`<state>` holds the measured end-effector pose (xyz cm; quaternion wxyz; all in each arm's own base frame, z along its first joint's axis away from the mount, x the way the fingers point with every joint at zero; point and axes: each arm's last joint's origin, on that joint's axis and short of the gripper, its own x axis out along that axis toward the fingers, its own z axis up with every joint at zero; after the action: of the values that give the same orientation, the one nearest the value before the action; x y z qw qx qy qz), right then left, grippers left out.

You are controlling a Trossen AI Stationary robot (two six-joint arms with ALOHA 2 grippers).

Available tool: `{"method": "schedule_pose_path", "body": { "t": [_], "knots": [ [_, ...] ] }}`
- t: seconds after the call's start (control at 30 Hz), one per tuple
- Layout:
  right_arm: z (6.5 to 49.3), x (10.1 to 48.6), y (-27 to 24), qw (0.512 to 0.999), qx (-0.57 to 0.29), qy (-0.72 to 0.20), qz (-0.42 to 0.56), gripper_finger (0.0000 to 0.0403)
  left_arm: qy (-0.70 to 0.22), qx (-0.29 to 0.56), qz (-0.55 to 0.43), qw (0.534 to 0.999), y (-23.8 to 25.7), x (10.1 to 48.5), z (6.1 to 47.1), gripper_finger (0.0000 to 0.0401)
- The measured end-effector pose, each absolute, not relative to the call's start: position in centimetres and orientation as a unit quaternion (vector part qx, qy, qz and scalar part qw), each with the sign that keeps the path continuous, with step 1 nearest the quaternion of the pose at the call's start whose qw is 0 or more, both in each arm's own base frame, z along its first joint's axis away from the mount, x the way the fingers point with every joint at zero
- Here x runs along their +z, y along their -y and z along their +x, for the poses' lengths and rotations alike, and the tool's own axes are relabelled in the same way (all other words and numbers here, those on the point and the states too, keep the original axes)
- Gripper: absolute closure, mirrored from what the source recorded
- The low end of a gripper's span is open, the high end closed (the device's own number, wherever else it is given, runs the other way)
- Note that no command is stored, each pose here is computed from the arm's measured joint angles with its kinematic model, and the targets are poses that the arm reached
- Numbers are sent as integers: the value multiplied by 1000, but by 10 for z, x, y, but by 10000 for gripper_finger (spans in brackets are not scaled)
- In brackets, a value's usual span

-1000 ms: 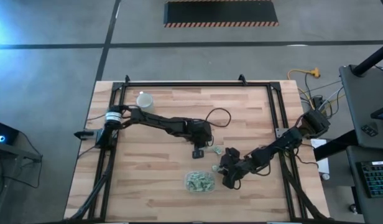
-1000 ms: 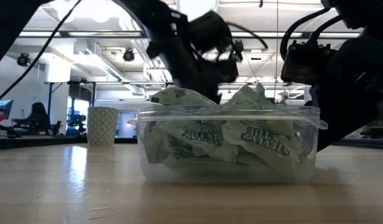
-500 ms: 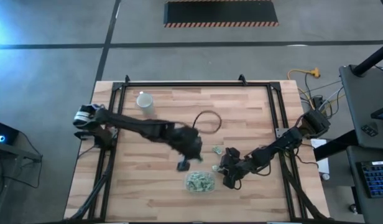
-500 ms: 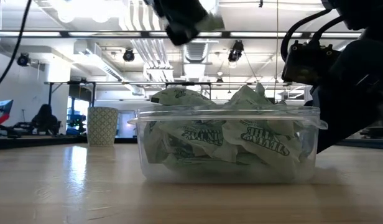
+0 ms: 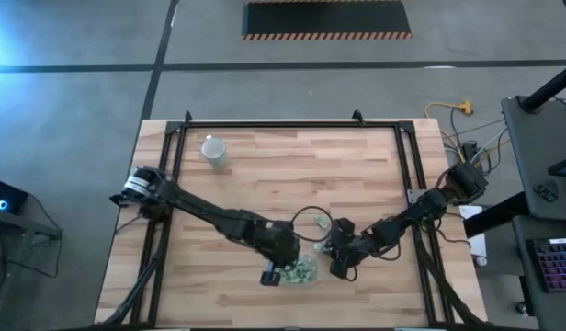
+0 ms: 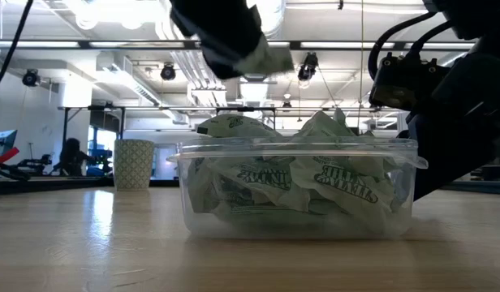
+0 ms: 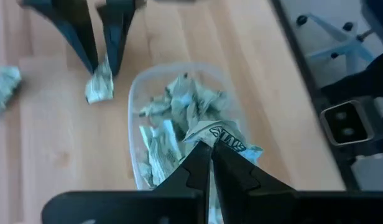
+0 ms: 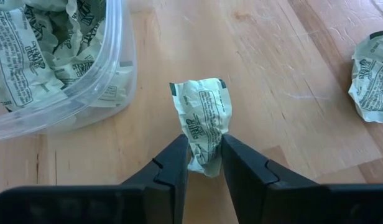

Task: Pick and place Stevia / Truvia into bins
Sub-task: Put the top left stevia packet into the transparent container, then put the bottom stevia packet into the transparent container

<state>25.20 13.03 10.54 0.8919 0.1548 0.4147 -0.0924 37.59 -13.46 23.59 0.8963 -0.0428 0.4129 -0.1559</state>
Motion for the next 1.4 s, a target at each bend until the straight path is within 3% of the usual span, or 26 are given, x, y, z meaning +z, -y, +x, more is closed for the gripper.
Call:
{"method": "schedule_pose_path", "body": {
  "t": [0.43,0.8,0.93,1.07,1.27,1.4],
  "knots": [
    [252,105,-130,892,-96,-413,155,314,-446,-147,-48,882,137,213,382,395],
    [252,105,-130,893,-97,-412,155,276,-475,-139,-51,868,135,211,376,249],
    [252,105,-130,893,-97,-412,155,274,-475,-132,-67,867,133,221,371,214],
    [252,105,-130,893,-99,-412,154,299,-467,-123,-85,871,130,238,363,207],
    [254,107,-130,893,-97,-411,155,382,-470,-93,-100,872,123,262,346,207],
    [255,116,-132,898,-88,-401,160,389,-483,-64,-98,868,117,270,331,207]
  ]
}}
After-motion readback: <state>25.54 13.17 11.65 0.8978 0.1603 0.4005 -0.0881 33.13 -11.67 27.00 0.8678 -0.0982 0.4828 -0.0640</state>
